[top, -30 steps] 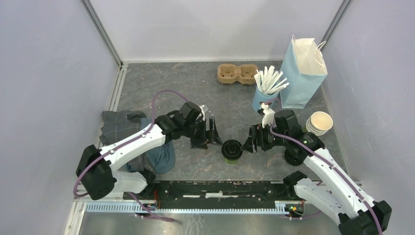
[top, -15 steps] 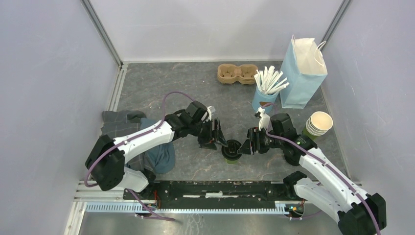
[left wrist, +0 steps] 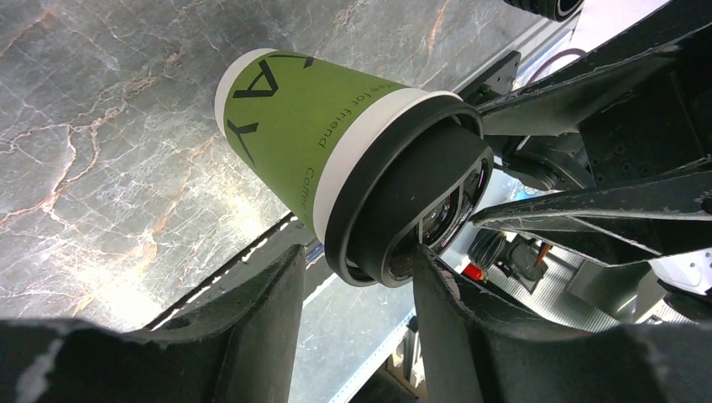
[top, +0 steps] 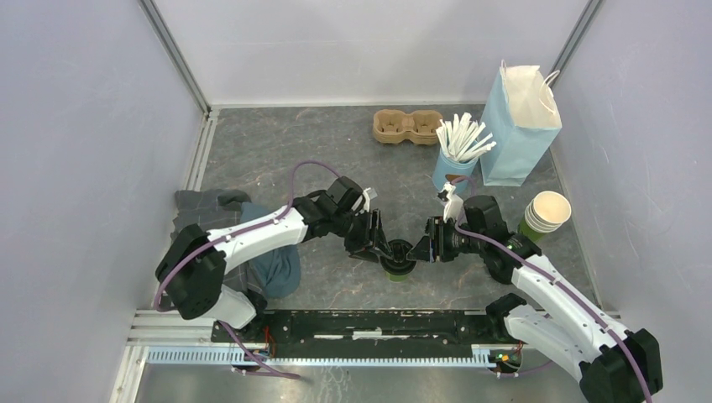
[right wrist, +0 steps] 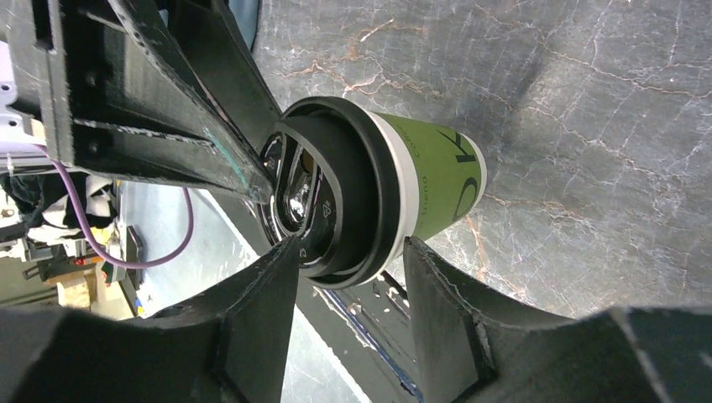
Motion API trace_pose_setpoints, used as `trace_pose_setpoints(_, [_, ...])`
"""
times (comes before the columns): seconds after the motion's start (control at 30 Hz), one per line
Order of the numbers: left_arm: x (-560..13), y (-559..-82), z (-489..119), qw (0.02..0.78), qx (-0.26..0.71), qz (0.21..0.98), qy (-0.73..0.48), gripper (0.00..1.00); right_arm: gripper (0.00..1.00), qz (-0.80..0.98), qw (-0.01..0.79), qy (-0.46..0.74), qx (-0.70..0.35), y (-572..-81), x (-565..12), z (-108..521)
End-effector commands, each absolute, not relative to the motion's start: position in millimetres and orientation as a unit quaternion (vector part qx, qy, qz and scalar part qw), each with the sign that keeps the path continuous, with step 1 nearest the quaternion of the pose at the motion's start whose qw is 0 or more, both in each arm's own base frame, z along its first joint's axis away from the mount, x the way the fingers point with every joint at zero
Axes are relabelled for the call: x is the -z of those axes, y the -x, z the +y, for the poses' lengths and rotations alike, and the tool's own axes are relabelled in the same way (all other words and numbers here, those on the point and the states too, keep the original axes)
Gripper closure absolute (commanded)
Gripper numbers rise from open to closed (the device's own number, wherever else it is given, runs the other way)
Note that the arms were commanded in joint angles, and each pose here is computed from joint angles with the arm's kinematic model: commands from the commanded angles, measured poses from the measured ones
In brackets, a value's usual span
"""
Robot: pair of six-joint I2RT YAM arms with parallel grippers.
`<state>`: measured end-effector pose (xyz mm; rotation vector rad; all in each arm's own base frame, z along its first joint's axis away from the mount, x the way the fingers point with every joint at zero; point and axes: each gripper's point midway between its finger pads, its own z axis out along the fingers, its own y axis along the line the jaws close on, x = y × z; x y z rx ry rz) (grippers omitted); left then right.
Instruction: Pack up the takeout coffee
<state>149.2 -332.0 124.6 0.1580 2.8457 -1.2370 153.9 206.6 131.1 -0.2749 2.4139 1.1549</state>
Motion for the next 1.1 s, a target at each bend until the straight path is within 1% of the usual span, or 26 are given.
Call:
trace_pose_setpoints(0.0, [-139,-152,-346,0.028,0.422,0.903,-0.076,0.44,0.47,0.862,0.244,0.101,-0.434,-160,-140,211])
trace_pose_setpoints(0.1, [-136,-152,-346,0.028,0.418,0.905,-0.072,0.45,0.53,0.864,0.239,0.099,-0.432,-158,-135,210])
trace_pose_setpoints(0.37, [-131,-151,-349,0.026,0.410,0.909,-0.074,0.47,0.60,0.868,0.241,0.090,-0.425,-157,-126,207])
trace_pose_setpoints(0.57, [-117,-155,-341,0.032,0.378,0.923,-0.060,0.47,0.61,0.876,0.244,0.084,-0.408,-160,-116,202])
trace_pose_setpoints(0.6, [-116,-156,-340,0.032,0.375,0.925,-0.058,0.47,0.60,0.876,0.243,0.084,-0.407,-161,-115,203])
trace_pose_setpoints(0.73, [-112,-158,-337,0.032,0.375,0.925,-0.049,0.48,0.50,0.873,0.246,0.094,-0.411,-163,-121,204])
trace_pose_setpoints(0.83, [-108,-158,-333,0.024,0.386,0.921,-0.037,0.48,0.45,0.854,0.253,0.100,-0.443,-166,-132,206])
trace_pose_setpoints(1.0, [-98,-151,-331,0.005,0.390,0.920,-0.036,0.51,0.33,0.832,0.245,0.115,-0.485,-169,-140,205])
trace_pose_setpoints(1.07, [-93,-150,-328,0.003,0.387,0.921,-0.033,0.51,0.32,0.830,0.241,0.122,-0.488,-170,-140,206])
